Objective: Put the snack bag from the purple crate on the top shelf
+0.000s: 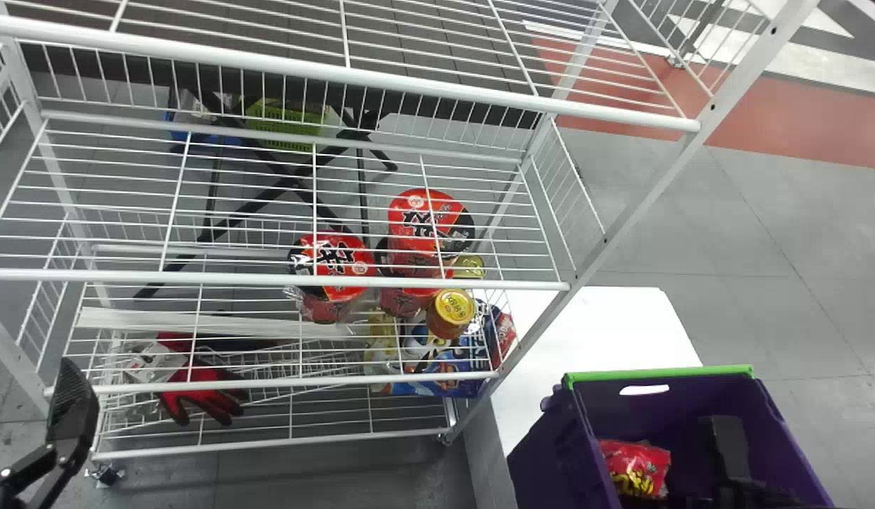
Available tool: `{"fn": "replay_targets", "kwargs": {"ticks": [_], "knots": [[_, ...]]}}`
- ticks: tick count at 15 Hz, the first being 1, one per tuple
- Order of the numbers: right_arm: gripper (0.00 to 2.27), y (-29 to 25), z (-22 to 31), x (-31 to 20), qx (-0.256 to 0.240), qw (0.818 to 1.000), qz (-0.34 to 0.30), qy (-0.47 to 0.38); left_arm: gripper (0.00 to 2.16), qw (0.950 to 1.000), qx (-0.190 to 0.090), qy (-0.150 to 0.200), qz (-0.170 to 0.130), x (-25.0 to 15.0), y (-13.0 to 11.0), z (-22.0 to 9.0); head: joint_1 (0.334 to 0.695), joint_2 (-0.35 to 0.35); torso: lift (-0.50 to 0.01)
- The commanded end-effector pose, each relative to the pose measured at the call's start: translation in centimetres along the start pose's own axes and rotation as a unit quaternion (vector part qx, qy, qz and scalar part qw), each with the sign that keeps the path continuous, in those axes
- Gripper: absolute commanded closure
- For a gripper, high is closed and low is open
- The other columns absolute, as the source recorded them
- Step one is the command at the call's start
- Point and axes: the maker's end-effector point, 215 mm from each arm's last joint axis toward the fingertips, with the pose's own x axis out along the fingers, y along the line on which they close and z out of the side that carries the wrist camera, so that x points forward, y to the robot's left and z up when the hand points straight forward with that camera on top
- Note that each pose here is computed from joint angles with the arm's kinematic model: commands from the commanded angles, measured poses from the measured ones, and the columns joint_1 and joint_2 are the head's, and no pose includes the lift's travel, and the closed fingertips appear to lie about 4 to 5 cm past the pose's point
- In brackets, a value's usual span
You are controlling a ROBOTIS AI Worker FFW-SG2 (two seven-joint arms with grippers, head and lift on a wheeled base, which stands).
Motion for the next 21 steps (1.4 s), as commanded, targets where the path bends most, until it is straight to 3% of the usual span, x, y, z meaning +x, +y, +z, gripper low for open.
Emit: {"fn": "replay_targets", "kwargs": {"ticks": [1, 21], "knots": [[2.25, 0.0, 0.2, 0.1, -0.003, 1.0, 0.0, -0.004, 0.12, 1.0, 0.0, 0.001, 0.0, 0.1, 0.0, -0.1, 0.695, -0.35, -0.322], [2.25, -0.7, 0.7, 0.5, -0.011, 0.999, -0.008, -0.032, 0.12, 1.0, 0.001, 0.002, 0.004, -0.2, 0.2, -0.3, 0.695, -0.35, -0.243]]}}
